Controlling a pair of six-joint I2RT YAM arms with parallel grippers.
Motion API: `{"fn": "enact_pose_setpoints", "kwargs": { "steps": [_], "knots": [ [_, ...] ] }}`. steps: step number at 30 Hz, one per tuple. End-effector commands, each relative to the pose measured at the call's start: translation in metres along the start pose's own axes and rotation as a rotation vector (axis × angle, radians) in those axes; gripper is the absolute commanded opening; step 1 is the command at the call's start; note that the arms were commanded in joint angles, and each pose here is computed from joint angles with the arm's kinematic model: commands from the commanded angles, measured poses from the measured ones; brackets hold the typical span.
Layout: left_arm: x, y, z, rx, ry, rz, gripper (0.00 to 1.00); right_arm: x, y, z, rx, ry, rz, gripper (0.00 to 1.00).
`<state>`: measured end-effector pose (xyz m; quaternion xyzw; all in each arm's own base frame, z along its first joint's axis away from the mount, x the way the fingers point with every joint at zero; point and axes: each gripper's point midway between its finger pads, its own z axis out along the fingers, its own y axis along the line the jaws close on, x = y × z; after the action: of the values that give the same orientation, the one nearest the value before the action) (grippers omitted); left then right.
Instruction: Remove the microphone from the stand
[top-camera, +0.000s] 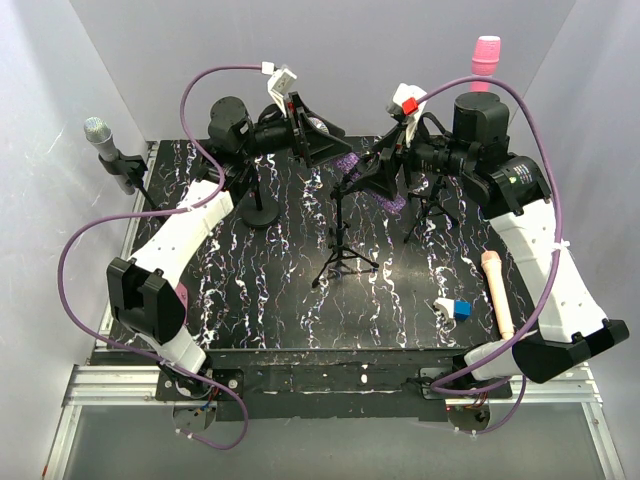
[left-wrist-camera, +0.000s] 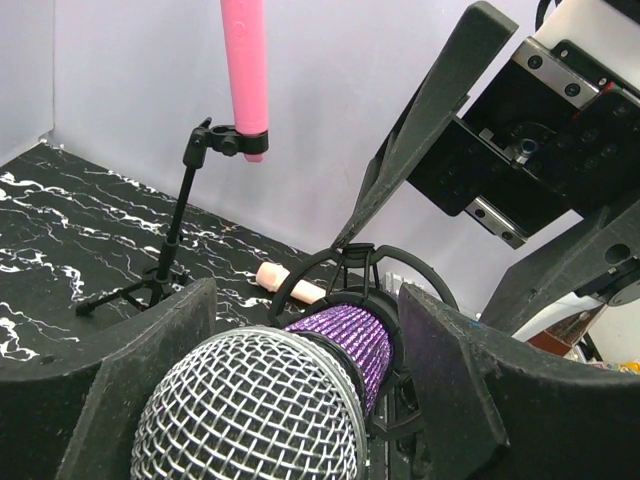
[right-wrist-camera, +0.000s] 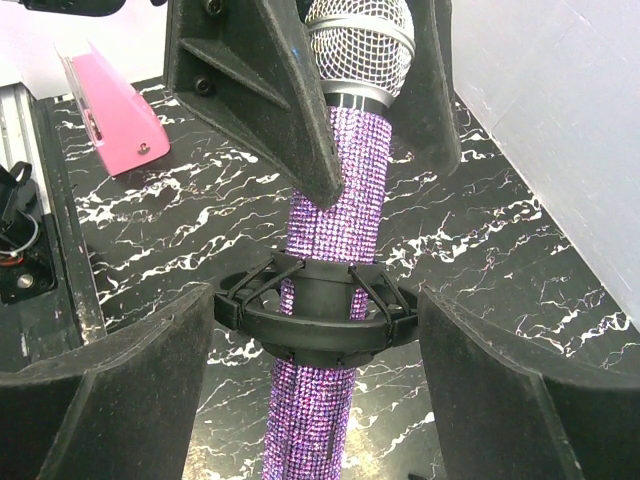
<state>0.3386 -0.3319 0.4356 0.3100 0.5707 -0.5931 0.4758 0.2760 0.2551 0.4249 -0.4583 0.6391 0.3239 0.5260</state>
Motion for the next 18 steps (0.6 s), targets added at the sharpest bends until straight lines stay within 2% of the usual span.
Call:
{"fn": "enact_pose_setpoints", "kwargs": {
  "steps": [1, 5, 9, 11, 18],
  "knots": [
    [-0.002, -0.021, -0.002, 0.064, 0.024, 0.036, 0.49, 0.01, -0.007, 0.008, 0.025, 0.028, 0.012, 0.7],
    [-0.006, -0.021, -0.004, 0.067, 0.031, 0.055, 0.39, 0.017, -0.012, 0.008, 0.05, 0.054, 0.005, 0.65],
    [-0.032, -0.02, -0.01, 0.043, 0.009, 0.092, 0.16, 0.029, -0.009, 0.005, 0.048, 0.098, 0.017, 0.6],
    [-0.044, -0.017, -0.014, 0.015, -0.007, 0.1, 0.01, 0.034, -0.006, 0.003, 0.044, 0.11, 0.02, 0.58],
    [-0.066, -0.013, -0.025, -0.062, -0.002, 0.131, 0.0, 0.046, -0.002, -0.007, 0.058, 0.131, 0.004, 0.55]
  ]
}}
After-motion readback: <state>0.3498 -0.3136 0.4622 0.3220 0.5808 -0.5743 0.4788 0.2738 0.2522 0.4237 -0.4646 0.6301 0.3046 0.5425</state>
